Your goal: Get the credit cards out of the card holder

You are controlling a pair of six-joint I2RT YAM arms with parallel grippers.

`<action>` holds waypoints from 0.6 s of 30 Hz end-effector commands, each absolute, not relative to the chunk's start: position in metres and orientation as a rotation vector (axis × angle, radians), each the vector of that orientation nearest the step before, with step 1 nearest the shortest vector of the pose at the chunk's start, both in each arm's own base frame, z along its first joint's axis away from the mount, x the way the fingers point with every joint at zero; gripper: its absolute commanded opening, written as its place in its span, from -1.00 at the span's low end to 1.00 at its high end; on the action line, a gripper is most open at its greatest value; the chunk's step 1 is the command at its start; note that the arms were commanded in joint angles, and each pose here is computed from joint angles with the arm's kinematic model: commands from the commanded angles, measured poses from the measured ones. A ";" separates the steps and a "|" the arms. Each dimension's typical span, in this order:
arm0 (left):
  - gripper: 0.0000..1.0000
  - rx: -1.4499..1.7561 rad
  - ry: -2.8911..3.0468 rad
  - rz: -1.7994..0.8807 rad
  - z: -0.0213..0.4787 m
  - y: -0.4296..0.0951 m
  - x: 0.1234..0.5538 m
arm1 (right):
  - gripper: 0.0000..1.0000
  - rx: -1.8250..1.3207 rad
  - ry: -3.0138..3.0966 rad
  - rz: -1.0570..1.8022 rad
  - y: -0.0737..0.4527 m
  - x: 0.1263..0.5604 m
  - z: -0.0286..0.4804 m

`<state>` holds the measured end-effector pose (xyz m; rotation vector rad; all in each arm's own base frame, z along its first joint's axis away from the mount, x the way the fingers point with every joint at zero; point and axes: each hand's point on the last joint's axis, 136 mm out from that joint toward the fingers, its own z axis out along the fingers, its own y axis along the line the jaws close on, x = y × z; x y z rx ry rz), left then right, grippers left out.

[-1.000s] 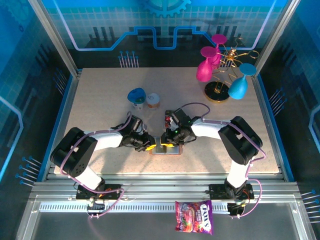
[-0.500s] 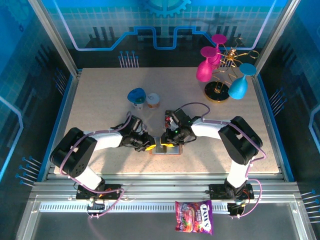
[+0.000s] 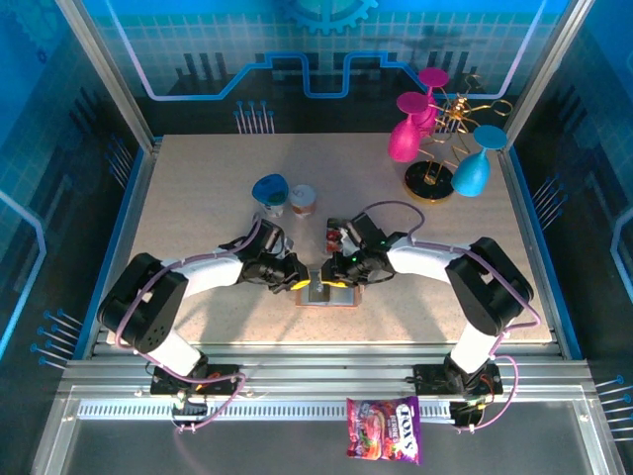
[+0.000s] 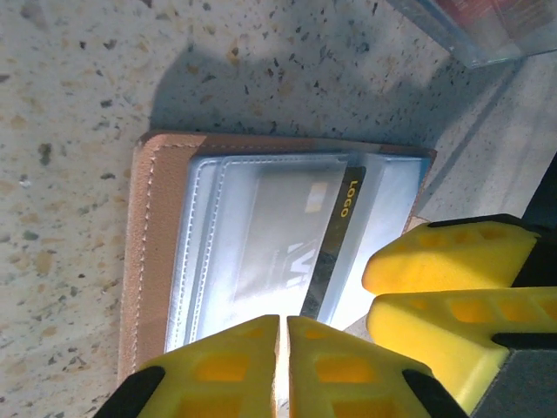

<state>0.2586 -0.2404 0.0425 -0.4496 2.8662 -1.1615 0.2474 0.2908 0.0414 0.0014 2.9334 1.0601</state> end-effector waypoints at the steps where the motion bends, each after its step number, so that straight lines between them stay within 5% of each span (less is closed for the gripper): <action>1: -0.79 -0.418 2.904 -1.147 0.040 -0.239 0.258 | -0.36 0.018 2.922 1.100 0.290 0.247 0.044; 18: -0.86 -0.438 2.968 -1.110 0.017 -0.235 0.249 | -0.39 0.047 2.950 1.109 0.284 0.242 0.028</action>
